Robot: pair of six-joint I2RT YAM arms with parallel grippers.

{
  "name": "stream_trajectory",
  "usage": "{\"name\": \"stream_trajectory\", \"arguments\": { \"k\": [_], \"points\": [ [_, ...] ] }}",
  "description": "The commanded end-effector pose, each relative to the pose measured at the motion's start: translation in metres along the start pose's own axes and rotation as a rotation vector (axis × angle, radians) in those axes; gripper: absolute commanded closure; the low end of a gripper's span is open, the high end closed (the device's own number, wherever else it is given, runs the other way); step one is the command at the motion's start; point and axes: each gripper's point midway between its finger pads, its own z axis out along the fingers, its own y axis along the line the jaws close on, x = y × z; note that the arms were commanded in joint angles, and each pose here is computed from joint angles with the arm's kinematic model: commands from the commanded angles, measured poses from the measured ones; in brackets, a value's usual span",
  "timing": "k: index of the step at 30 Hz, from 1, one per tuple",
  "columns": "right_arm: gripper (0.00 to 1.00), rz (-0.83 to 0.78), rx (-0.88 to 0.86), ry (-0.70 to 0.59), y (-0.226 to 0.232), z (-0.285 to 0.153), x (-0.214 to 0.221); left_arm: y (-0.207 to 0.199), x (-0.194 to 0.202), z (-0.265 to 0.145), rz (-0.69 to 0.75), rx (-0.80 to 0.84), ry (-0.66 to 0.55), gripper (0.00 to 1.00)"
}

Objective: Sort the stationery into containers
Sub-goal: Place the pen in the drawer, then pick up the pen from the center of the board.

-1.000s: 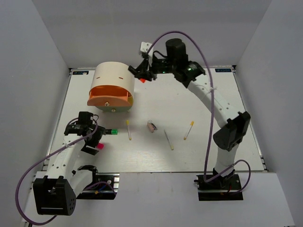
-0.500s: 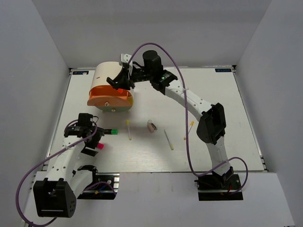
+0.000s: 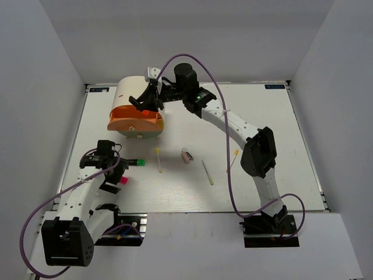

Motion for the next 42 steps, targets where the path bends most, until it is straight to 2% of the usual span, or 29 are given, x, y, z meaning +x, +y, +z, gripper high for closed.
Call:
{"name": "stream_trajectory", "arguments": {
  "k": [1,5,9,12,17,18,20,21,23,24,25,28,30,34,40,41,42],
  "points": [
    [0.65,-0.052,-0.008,-0.03,-0.001,0.007,-0.006,0.003,-0.004,0.001,-0.012,-0.012,-0.018,0.0],
    [0.56,-0.038,-0.001,-0.007,-0.003,0.011,0.008,0.002,-0.006,-0.002,-0.014,-0.006,-0.03,0.0],
    [0.41,-0.04,-0.002,0.005,-0.003,0.012,0.013,0.001,-0.008,-0.003,-0.016,0.002,-0.042,0.0],
    [0.4,-0.048,0.001,0.002,-0.003,0.011,0.009,0.001,-0.008,-0.003,-0.016,0.002,-0.042,0.0],
    [0.41,-0.079,0.015,-0.02,-0.002,0.002,-0.013,0.002,-0.01,-0.003,-0.016,-0.001,-0.052,0.0],
    [0.44,-0.103,0.031,-0.034,-0.003,-0.005,-0.03,0.003,-0.012,-0.002,-0.016,-0.005,-0.064,0.0],
    [0.47,-0.1,0.069,-0.021,-0.006,-0.01,-0.029,0.004,-0.014,-0.001,-0.014,-0.018,-0.072,0.04],
    [0.48,-0.129,0.09,-0.038,-0.006,-0.022,-0.05,0.005,-0.013,0.001,-0.012,-0.03,-0.069,0.06],
    [0.5,-0.107,0.115,-0.008,-0.007,-0.032,-0.037,0.009,-0.016,0.005,-0.006,-0.061,-0.082,0.15],
    [0.52,-0.148,0.145,-0.028,-0.006,-0.046,-0.063,0.009,-0.015,0.006,-0.005,-0.069,-0.08,0.16],
    [0.52,-0.106,0.157,0.012,-0.003,-0.05,-0.041,0.005,-0.018,0.007,-0.008,-0.054,-0.095,0.18],
    [0.52,-0.129,0.238,0.03,-0.007,-0.086,-0.047,0.004,-0.019,0.016,-0.003,-0.082,-0.097,0.23],
    [0.52,-0.103,0.258,0.059,0.002,-0.097,-0.033,0.005,-0.018,0.022,0.004,-0.111,-0.088,0.25],
    [0.52,-0.091,0.35,0.087,-0.002,-0.138,-0.033,0.005,-0.022,0.034,0.011,-0.147,-0.101,0.26],
    [0.52,-0.014,0.428,0.133,0.006,-0.182,-0.003,-0.005,-0.027,0.041,0.043,-0.155,-0.11,0.32],
    [0.5,-0.025,0.444,0.128,0.007,-0.191,-0.009,-0.004,-0.026,0.043,0.046,-0.166,-0.106,0.32],
    [0.5,0.001,0.441,0.144,0.012,-0.193,0.005,-0.007,-0.027,0.045,0.047,-0.171,-0.105,0.32]
  ]
}}
